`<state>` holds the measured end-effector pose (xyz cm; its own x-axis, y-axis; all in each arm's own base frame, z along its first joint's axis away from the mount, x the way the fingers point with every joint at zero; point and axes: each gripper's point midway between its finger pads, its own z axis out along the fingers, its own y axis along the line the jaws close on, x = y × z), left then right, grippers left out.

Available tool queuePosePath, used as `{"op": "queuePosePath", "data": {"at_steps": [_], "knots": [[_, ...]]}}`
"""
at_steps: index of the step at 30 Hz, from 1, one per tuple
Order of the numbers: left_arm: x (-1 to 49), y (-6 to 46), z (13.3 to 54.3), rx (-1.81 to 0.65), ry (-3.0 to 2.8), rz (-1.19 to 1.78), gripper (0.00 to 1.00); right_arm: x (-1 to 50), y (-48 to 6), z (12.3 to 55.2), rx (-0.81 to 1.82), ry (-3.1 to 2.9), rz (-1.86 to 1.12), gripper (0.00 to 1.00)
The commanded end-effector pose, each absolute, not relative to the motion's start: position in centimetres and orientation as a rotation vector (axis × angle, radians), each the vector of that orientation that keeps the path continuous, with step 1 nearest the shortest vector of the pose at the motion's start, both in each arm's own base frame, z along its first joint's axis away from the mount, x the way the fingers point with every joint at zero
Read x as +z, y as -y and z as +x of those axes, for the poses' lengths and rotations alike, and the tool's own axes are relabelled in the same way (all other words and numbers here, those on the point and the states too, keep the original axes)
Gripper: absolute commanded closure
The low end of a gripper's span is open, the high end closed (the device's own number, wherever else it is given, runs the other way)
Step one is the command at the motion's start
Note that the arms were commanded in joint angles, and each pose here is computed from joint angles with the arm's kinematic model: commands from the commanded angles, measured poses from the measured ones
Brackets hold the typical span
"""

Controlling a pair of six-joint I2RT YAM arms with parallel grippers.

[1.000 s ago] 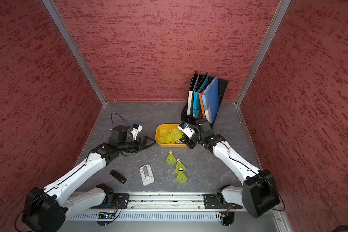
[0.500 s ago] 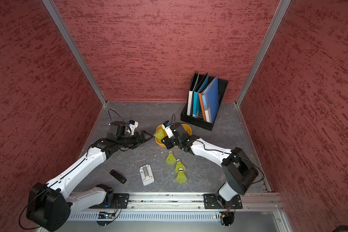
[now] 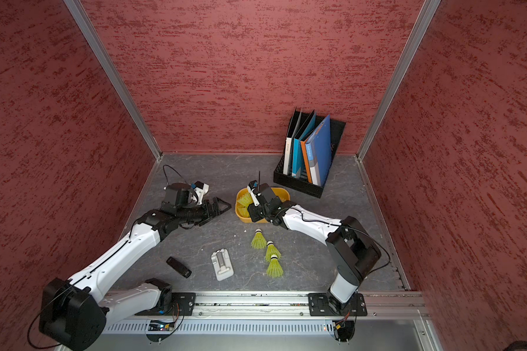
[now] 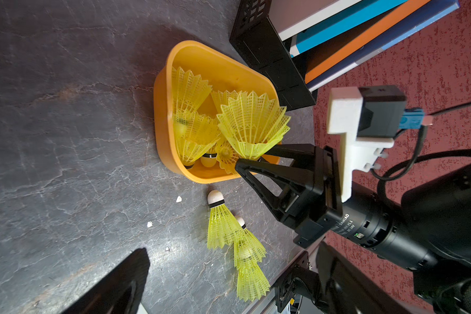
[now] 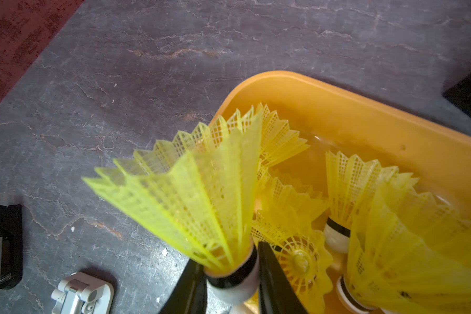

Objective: Put the shuttlecocks into the storage box
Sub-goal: Place the shuttlecock in the storage box.

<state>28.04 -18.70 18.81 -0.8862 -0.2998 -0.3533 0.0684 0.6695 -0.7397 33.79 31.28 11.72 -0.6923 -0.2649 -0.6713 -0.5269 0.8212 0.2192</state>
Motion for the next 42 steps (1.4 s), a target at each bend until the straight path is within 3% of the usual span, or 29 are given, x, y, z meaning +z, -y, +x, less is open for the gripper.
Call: {"op": "queuePosePath", "data": {"at_steps": [1,29,37,42], "knots": [[19.5,18.3,28.0,-1.088,-2.413,-0.169,0.0,11.4,-30.5,34.4,0.45,-2.378,-0.57,0.79],[19.7,18.3,27.7,-1.093,-2.407,-0.161,0.0,10.7,-26.3,35.3,0.385,-2.465,-0.375,0.75],[19.7,18.3,27.7,-1.094,-2.404,-0.16,0.0,11.2,-25.7,34.6,0.389,-2.475,-0.356,0.6],[19.8,18.3,27.7,-1.095,-2.403,-0.158,0.0,10.6,-25.5,34.0,0.397,-2.505,-0.347,0.58]]}}
